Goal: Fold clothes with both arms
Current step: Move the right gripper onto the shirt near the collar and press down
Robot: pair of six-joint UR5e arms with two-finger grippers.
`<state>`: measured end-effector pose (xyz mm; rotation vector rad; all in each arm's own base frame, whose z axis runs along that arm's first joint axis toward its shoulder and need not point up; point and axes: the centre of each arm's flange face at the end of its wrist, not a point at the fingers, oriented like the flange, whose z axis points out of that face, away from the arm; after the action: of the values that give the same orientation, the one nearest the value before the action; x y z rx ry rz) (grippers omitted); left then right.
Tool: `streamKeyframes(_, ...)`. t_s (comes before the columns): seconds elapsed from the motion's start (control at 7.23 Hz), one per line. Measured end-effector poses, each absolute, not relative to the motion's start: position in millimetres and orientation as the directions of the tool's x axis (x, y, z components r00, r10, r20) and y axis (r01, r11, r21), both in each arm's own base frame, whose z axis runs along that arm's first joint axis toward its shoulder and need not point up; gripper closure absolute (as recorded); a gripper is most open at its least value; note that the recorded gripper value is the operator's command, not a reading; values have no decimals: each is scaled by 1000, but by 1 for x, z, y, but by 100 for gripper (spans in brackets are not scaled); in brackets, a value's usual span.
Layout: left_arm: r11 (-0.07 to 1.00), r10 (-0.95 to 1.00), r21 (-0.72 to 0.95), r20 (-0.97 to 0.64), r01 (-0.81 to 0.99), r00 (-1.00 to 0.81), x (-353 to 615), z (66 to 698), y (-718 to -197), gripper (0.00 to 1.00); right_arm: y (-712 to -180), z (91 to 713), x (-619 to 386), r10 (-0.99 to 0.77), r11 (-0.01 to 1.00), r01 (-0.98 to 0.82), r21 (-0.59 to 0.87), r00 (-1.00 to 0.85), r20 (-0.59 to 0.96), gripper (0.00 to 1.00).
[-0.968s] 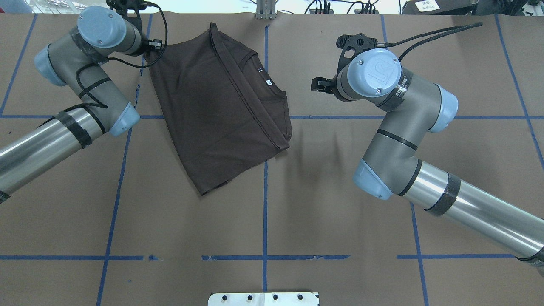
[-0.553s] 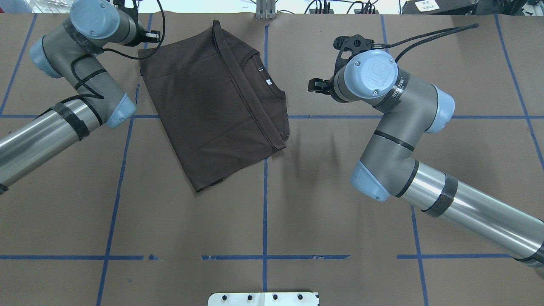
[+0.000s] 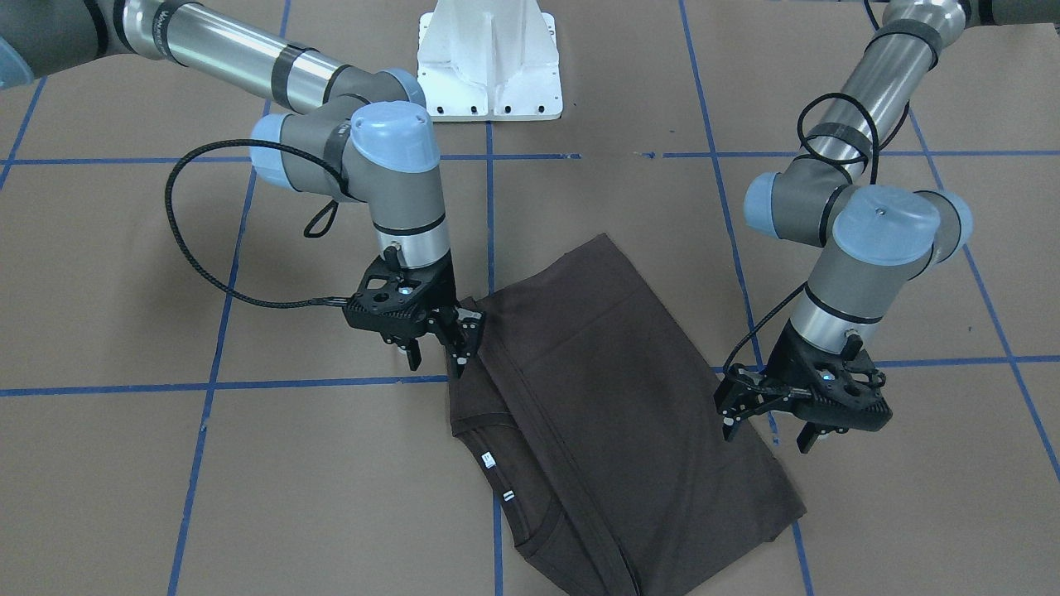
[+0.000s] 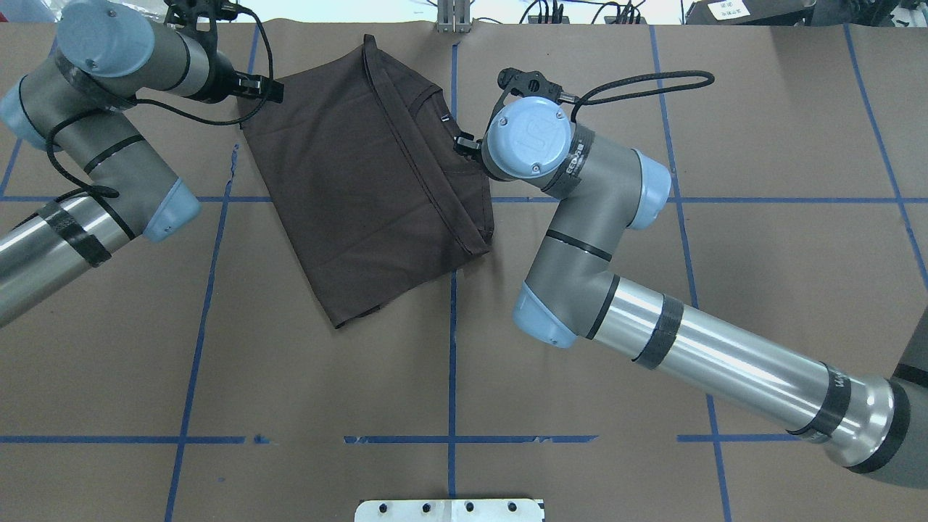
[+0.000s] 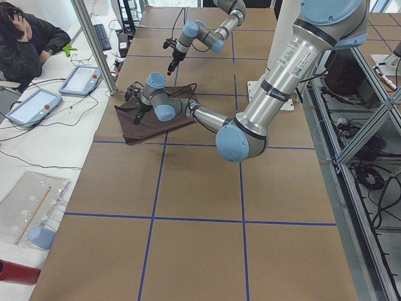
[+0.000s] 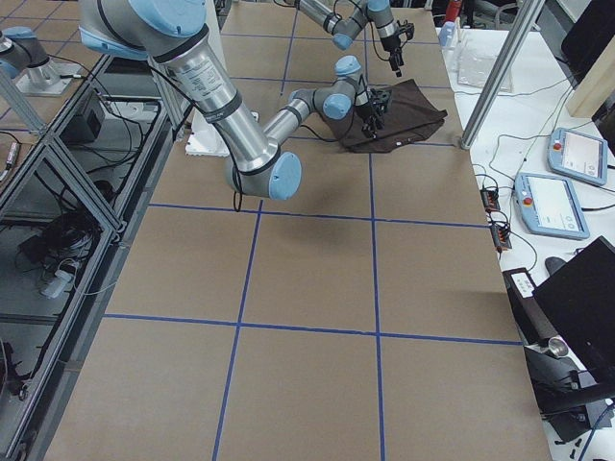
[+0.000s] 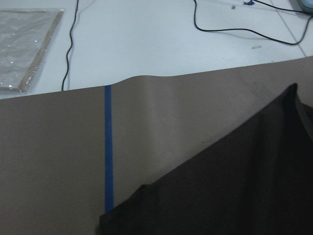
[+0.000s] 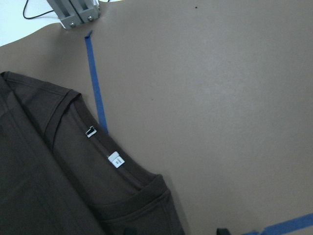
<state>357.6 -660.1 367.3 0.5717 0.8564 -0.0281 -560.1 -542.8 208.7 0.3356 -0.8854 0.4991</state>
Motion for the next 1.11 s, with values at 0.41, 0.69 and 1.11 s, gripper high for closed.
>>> streamKeyframes(0.41, 849, 206, 467, -722, 246, 661, 357, 369, -656, 0, -533, 229, -599, 267, 841, -536, 75, 530, 805, 45)
streamKeyframes(0.69, 849, 205, 467, -721, 246, 662, 357, 371, -656, 0, -532, 246, -608, 261, 848, -521, 98, 572, 777, 45)
streamKeyframes(1.11, 850, 205, 467, -721, 245, 662, 357, 372, -655, 0, -531, 255, -613, 255, 852, -511, 116, 599, 759, 48)
